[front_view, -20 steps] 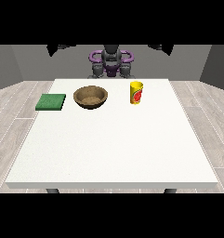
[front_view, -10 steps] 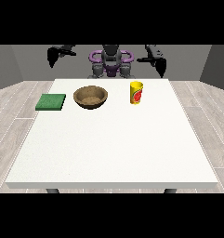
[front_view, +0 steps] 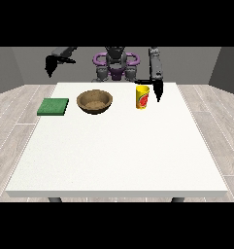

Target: Pick the cup and pour the ball into the bowl, then pick the bowl and place it on the pad

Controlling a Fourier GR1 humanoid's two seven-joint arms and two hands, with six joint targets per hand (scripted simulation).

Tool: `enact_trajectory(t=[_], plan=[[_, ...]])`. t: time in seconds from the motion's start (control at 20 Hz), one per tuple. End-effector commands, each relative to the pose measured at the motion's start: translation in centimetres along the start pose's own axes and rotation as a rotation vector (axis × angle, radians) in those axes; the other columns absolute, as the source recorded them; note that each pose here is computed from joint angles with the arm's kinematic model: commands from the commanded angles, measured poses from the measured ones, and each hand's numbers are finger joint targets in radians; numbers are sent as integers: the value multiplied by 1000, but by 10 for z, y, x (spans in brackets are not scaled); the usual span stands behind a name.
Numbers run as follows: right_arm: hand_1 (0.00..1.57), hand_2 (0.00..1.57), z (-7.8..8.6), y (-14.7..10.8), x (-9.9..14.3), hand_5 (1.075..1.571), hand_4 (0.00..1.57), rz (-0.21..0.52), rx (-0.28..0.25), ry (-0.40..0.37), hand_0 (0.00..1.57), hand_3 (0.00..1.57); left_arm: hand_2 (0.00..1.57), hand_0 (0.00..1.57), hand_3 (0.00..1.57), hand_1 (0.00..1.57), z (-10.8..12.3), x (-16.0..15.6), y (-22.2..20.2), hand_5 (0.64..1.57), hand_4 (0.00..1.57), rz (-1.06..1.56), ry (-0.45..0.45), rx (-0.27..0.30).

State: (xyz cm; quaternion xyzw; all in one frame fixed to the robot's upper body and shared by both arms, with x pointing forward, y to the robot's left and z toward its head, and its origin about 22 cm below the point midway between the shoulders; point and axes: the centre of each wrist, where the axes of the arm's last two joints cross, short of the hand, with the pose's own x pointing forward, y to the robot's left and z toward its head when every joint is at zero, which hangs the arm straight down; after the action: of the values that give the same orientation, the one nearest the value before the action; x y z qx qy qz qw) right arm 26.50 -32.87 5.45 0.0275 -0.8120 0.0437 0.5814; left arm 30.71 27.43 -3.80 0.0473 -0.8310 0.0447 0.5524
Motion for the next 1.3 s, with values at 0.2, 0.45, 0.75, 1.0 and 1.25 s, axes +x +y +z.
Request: enact_trajectory(t=[0.2, 0.45, 0.75, 1.0, 1.25], plan=[[0, 0, -1, 4, -14, 1571, 0, -15, -4, -6, 0, 0, 0, 0, 0, 0, 2, -34, 3, 1517, 0, -34, 12, 8], [0, 0, -11, 0, -13, 1571, 0, -3, 18, -71, 0, 0, 0, 0, 0, 0, -18, -37, -11, 1521, 0, -28, -53, 30], [0, 0, -6, -12, -9, 1571, 0, -8, 42, -42, 0, 0, 0, 0, 0, 0, -25, -42, -16, 1559, 0, -54, -44, 52], [0, 0, -17, -8, 2, 1570, 0, 0, 65, -105, 0, 0, 1571, 1299, 1571, 1299, 16, -60, -23, 1255, 1428, -345, -114, 26], [0, 0, -22, -42, 18, 1570, 0, 19, 28, -70, 0, 0, 1571, 1327, 1571, 1327, 12, -56, -19, 1241, 1500, -396, -79, 52]])
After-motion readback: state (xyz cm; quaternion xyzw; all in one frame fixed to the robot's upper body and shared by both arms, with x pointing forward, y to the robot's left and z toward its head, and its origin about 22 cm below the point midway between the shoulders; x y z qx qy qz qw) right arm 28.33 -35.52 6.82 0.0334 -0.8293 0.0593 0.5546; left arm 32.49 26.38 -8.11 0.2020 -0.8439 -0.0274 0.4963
